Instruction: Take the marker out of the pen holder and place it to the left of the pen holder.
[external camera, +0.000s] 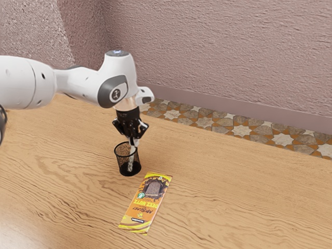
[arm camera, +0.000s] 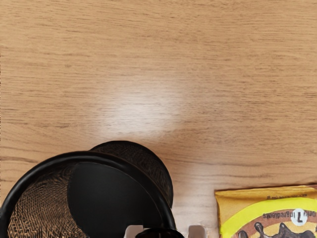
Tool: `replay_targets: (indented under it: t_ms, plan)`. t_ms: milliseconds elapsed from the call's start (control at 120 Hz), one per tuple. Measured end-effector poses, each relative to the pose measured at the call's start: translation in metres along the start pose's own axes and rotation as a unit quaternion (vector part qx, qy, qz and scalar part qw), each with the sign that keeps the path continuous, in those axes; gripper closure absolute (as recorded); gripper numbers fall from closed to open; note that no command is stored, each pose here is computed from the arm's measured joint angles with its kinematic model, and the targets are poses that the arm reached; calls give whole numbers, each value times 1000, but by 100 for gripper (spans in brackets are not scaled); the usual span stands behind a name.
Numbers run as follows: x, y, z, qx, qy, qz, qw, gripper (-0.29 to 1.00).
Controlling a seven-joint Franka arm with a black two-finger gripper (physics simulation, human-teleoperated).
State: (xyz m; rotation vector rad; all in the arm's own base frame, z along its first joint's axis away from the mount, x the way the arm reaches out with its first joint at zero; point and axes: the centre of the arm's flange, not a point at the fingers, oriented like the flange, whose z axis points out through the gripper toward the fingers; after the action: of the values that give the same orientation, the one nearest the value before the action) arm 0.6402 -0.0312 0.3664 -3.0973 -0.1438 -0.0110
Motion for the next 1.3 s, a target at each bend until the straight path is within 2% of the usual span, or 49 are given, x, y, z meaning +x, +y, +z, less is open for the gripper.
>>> replay_targets:
  t_ms: [383, 642, 800, 933, 1067, 1142, 1300]
  plan:
    - [-42, -25, -23, 10, 0, -35, 999, 79]
    - [-86, -41, -116, 32, 76, -40, 996, 79]
    - [-88, -65, -134, 57, 94, -57, 992, 79]
    - [-85, -132, -107, 71, 52, -122, 989, 79]
    - [-79, -179, -57, 67, -33, -178, 981, 79]
    - [-78, -184, -34, 58, -80, -190, 977, 79]
    - [-39, -186, -3, 50, -153, -192, 968, 79]
